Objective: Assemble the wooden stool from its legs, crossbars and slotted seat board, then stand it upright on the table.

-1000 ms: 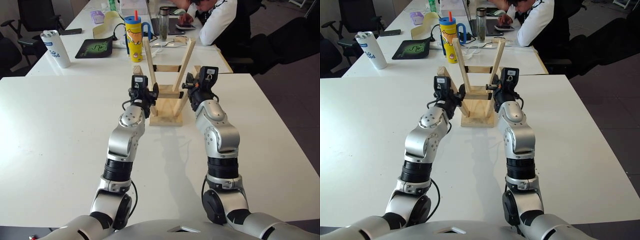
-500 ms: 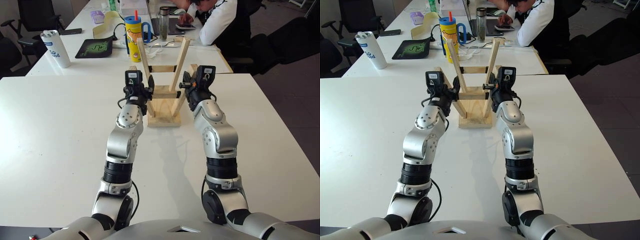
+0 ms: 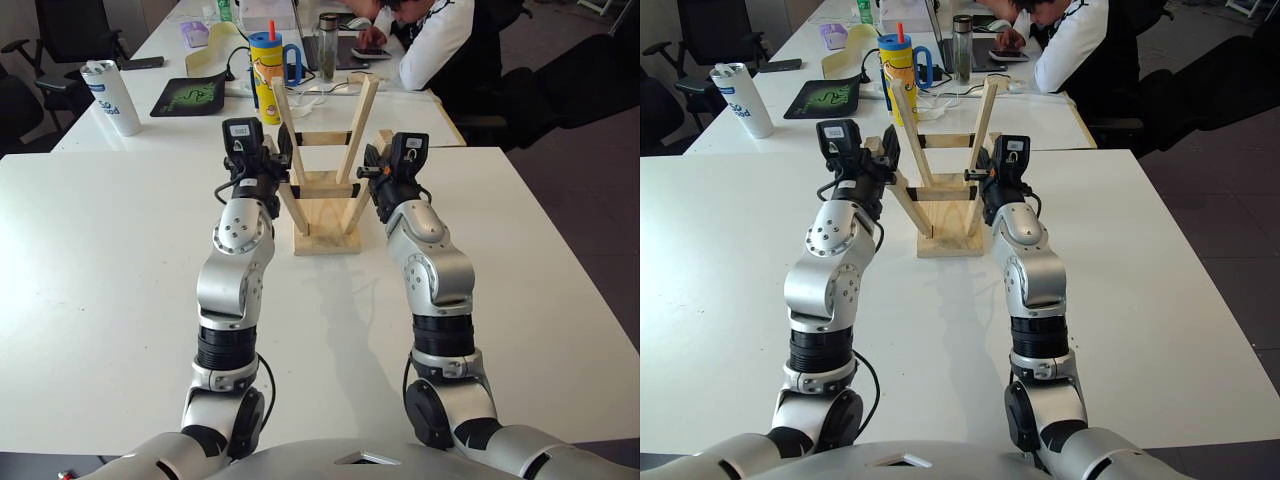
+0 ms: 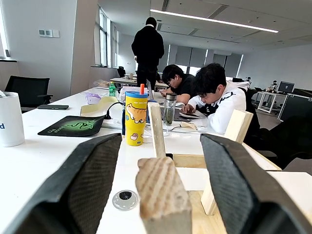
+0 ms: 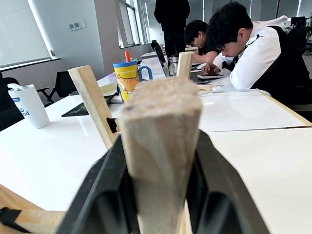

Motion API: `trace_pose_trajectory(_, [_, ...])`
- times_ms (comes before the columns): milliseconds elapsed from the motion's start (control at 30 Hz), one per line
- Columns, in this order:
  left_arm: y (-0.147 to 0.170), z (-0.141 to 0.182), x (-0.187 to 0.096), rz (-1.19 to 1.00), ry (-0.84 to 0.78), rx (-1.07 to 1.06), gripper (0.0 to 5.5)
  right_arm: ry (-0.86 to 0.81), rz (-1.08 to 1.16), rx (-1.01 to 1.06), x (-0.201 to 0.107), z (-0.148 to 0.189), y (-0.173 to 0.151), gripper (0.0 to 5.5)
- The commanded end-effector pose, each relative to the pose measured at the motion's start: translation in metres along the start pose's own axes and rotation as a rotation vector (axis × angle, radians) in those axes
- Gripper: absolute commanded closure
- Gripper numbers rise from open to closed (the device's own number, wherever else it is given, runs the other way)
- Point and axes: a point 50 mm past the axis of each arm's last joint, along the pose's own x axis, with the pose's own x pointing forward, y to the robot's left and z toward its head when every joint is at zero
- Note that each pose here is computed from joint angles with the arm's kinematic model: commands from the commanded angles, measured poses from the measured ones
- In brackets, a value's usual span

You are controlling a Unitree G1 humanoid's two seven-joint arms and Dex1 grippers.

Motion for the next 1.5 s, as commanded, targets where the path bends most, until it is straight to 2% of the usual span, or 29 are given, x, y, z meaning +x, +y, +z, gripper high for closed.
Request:
trace_pose_trajectory(33, [0.004,0.024,0.002,0.002,-0.071,0.005,2.53,-0.075,0.026,-0.015,0.003,0.017,0.005,4.45])
trace_pose_trajectory(233, [0.011,0.044,0.009,-0.009,-0.124,0.006,2.53,-0.105,0.046,-0.008,0.003,0.021,0.008,4.45])
trace_pose_trajectory(567, [0.021,0.043,0.015,0.010,-0.113,0.008,2.53,-0.142,0.056,0.009,0.003,0.027,0.010,4.45])
trace_pose_trajectory(600, [0.022,0.043,0.015,0.014,-0.112,0.009,2.49,-0.148,0.064,0.009,0.003,0.029,0.011,4.11])
trace_pose_trajectory(700, [0.023,0.042,0.015,0.018,-0.109,0.012,2.49,-0.160,0.074,0.004,0.003,0.030,0.012,3.65])
trace_pose_trajectory(867, [0.025,0.040,0.015,0.021,-0.101,0.017,2.49,-0.193,0.070,-0.006,0.003,0.035,0.012,3.50])
trace_pose_trajectory(1067, [0.034,0.048,0.026,-0.012,-0.083,-0.089,2.49,-0.351,0.086,-0.031,0.003,0.068,0.013,3.50])
trace_pose_trajectory(1300, [0.045,0.112,0.048,-0.145,-0.246,-0.399,2.49,-0.564,0.128,-0.048,0.007,0.131,0.013,3.50])
trace_pose_trajectory(1367, [0.043,0.091,0.057,-0.156,-0.081,-0.427,2.49,-0.536,0.177,-0.064,0.011,0.130,0.016,3.50])
trace_pose_trajectory(1400, [0.041,0.063,0.059,-0.143,0.068,-0.412,2.49,-0.443,0.206,-0.094,0.017,0.113,0.016,3.50])
trace_pose_trajectory(1500, [0.030,-0.036,0.037,-0.114,0.460,-0.391,2.49,0.008,0.242,-0.239,0.025,0.026,0.005,3.50])
